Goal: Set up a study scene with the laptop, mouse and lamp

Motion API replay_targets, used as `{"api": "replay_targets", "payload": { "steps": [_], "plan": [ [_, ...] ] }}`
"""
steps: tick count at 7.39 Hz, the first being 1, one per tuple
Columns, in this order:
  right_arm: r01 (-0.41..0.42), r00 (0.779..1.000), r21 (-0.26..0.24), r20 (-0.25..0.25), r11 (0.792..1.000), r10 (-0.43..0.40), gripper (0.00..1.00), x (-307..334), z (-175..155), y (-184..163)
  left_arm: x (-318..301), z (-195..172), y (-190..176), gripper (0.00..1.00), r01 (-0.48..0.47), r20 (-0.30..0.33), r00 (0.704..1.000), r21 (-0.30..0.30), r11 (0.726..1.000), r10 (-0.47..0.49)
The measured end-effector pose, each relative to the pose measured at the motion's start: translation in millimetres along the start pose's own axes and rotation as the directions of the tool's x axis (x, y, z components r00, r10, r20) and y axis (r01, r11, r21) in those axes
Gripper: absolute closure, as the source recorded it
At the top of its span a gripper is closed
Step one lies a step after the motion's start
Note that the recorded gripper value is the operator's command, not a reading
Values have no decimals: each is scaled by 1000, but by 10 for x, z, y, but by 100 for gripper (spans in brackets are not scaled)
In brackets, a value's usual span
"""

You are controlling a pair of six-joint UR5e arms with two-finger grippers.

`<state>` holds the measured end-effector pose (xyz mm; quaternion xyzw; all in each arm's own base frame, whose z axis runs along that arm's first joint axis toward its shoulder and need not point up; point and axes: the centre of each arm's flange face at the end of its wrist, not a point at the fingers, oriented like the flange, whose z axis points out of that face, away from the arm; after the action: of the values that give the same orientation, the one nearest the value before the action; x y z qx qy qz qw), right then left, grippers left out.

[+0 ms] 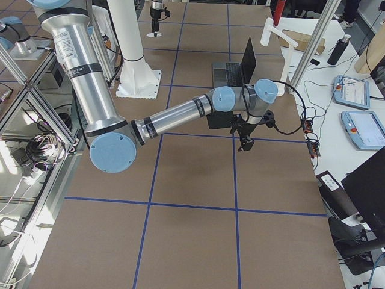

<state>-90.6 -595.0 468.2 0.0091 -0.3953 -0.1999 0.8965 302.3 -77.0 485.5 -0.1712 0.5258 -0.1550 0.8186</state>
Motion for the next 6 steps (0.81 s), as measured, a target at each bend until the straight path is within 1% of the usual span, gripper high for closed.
{"api": "replay_targets", "payload": {
  "steps": [2, 4, 5, 6],
  "plan": [
    [1, 1000, -5, 1, 1000, -1, 1, -4, 28, -17, 497, 196, -132, 38, 0, -34, 999, 41, 999, 1],
    [0, 1000, -12, 3, 1000, 0, 1, -7, 64, -38, 1084, 364, -226, 38, -26, -82, 996, 96, 995, 34],
    [2, 1000, -14, 3, 1000, -2, 1, -20, 73, -49, 1609, 497, -248, 38, -55, -83, 994, 135, 989, 67],
    [5, 1000, -14, 3, 1000, -5, 1, -35, 77, -60, 2239, 580, -273, 38, -71, -70, 994, 167, 983, 83]
  ]
}}
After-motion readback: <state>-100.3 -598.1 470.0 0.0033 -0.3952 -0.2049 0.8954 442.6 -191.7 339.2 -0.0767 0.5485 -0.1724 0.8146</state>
